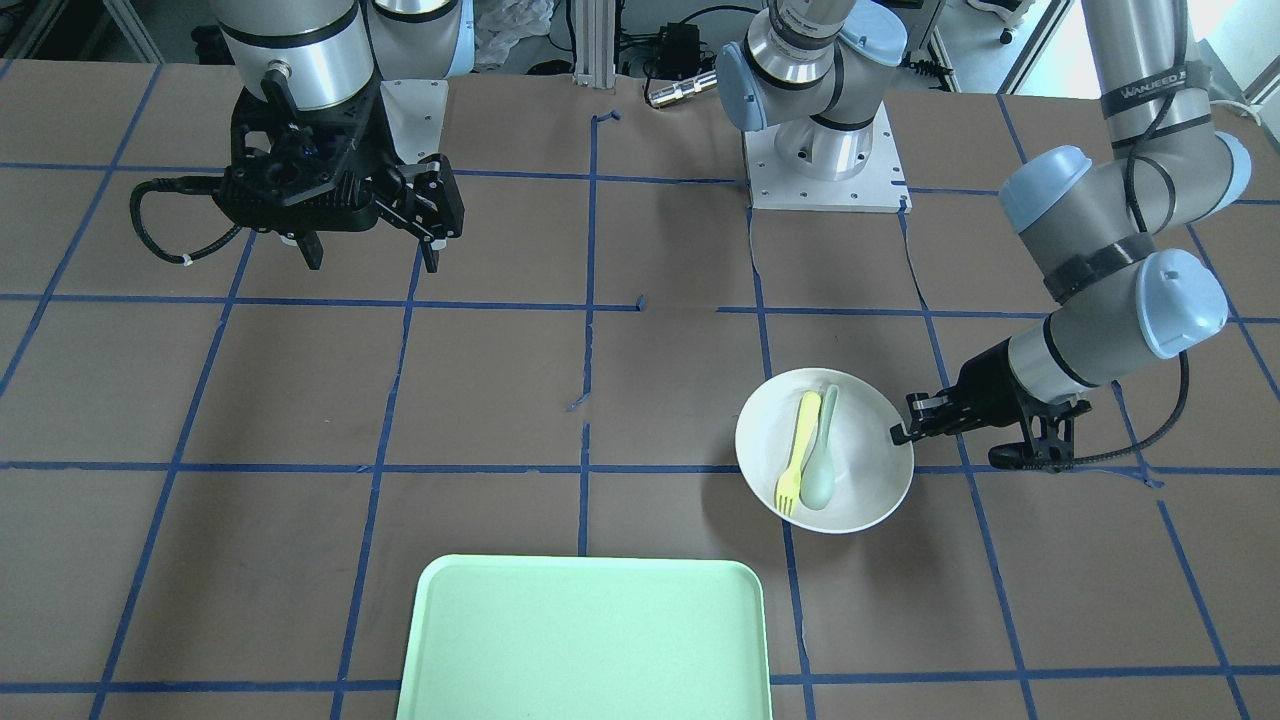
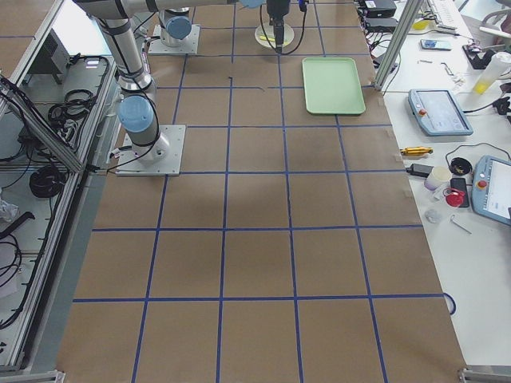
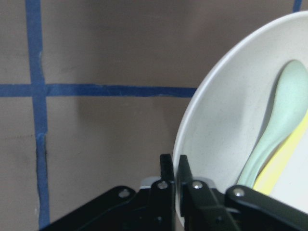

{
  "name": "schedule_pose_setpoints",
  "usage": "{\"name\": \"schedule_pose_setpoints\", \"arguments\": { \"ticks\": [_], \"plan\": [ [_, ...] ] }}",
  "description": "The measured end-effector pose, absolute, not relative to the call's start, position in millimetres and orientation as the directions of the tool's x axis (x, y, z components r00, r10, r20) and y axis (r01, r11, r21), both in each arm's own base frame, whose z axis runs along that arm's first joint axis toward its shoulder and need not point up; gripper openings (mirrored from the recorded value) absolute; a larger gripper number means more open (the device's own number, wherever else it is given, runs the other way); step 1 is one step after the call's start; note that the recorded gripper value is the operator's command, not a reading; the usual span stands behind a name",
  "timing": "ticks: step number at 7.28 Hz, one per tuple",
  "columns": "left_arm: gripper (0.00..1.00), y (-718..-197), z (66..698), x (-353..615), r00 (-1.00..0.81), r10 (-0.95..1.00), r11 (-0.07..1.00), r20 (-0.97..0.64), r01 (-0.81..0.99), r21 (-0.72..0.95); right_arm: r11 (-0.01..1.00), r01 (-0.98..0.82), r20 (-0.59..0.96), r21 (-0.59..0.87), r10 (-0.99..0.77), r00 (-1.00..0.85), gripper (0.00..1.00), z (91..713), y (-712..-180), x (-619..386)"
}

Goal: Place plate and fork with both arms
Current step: 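Lift the white plate with the left gripper and carry it onto the green tray, then lower the plate onto the tray and open the left gripper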

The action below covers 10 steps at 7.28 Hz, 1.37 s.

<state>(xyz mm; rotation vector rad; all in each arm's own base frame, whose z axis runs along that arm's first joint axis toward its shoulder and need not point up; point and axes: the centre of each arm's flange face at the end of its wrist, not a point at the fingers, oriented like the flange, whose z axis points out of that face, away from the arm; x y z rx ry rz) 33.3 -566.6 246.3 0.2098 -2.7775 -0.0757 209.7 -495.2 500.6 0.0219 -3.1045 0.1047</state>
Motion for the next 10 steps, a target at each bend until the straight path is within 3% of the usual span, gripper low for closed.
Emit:
{"name": "schedule_pose_setpoints", "arguments": {
  "ticks": [5, 10],
  "plan": [
    [0.00, -727, 239, -124, -0.849, -0.388, 0.921, 0.358, -0.376, 0.105, 0.998, -0.016, 0.035, -0.065, -0.013, -0.999, 1.00, 499, -495, 210],
    [0.00, -765, 202, -210, -0.797, -0.473, 0.871, 0.376, -0.488, 0.061, 0.998, -0.016, 0.034, -0.065, -0.014, -0.999, 1.00, 499, -495, 210]
  ]
}}
